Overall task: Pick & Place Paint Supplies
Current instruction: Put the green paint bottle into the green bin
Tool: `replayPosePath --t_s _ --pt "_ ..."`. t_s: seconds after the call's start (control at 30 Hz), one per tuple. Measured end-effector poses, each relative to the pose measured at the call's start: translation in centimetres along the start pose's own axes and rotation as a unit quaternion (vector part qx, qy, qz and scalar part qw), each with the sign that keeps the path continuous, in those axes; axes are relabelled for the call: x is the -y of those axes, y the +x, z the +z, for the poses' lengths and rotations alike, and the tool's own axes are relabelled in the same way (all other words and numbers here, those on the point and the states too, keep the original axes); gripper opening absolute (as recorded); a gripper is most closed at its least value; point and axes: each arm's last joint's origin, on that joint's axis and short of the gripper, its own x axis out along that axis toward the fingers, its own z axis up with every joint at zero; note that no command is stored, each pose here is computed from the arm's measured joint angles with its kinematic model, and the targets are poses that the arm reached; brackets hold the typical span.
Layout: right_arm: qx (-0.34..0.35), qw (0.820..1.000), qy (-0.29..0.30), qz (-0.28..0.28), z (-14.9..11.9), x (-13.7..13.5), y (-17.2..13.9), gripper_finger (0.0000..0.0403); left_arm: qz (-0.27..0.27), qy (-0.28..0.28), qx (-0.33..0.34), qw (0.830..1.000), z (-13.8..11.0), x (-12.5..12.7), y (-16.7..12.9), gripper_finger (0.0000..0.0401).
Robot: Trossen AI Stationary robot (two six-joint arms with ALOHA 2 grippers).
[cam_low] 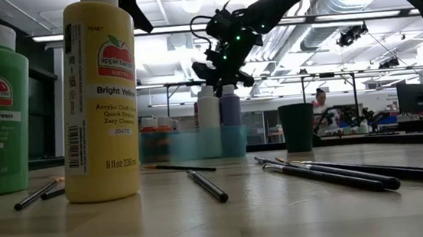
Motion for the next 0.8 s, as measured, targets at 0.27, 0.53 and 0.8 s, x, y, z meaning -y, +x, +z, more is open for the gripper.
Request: replayPosePath --t_s 0.27,0.53,0.8 --pt "-0.002 1.0 0.0 0.003 0.0 -0.1 0.0 0.0144 0.0 0.0 0.0 1.0 0.0 0.0 0.0 0.0226" --pt "0.001 1.0 0.0 0.005 0.1 -0.1 -0.1 0.0188 0.0 0.0 0.0 1.0 0.0 0.0 0.0 0.0226" --pt "0.024 1.0 -0.001 0.009 1.6 0.1 -2.5 0.0208 0.0 0.0 0.0 1.0 0.0 0.0 0.0 0.0226"
